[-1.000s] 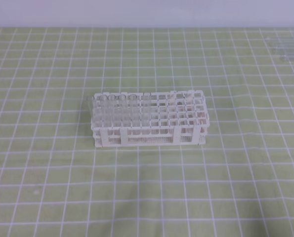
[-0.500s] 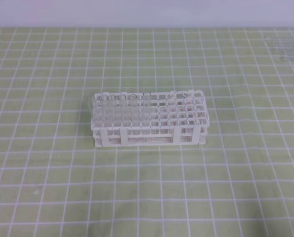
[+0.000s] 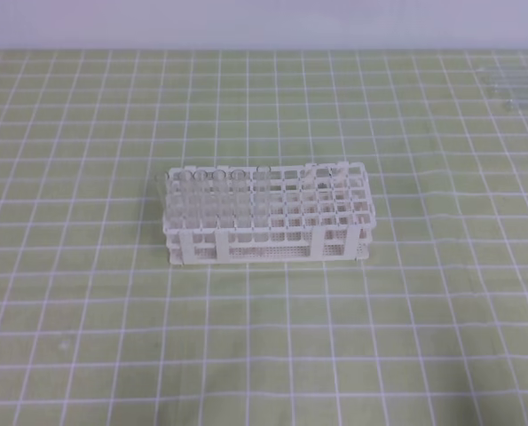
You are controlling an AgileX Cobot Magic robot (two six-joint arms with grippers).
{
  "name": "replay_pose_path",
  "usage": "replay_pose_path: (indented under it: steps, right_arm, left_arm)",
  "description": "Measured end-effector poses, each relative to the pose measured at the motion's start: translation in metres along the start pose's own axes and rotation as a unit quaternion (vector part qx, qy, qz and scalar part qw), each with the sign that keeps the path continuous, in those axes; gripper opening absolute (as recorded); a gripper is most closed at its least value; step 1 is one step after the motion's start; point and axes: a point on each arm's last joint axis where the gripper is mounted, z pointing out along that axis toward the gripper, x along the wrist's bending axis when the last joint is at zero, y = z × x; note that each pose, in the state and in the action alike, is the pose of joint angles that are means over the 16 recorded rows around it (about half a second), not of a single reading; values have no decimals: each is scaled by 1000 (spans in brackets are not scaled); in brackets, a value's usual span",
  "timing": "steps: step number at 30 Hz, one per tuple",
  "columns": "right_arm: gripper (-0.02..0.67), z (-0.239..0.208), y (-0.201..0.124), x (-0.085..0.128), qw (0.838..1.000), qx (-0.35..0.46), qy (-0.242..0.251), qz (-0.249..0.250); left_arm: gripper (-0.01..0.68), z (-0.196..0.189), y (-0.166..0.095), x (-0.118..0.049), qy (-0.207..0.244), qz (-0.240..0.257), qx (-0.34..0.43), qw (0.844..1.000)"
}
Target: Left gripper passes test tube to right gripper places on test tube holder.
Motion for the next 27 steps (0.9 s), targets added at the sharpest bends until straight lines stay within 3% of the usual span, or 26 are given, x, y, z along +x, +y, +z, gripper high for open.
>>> replay_pose_path:
  steps: [27]
  right_arm:
    - [-18,0,0,0,1000,-1,-4,1]
  left_arm:
    - [-3,0,0,0,2,0,2,1000]
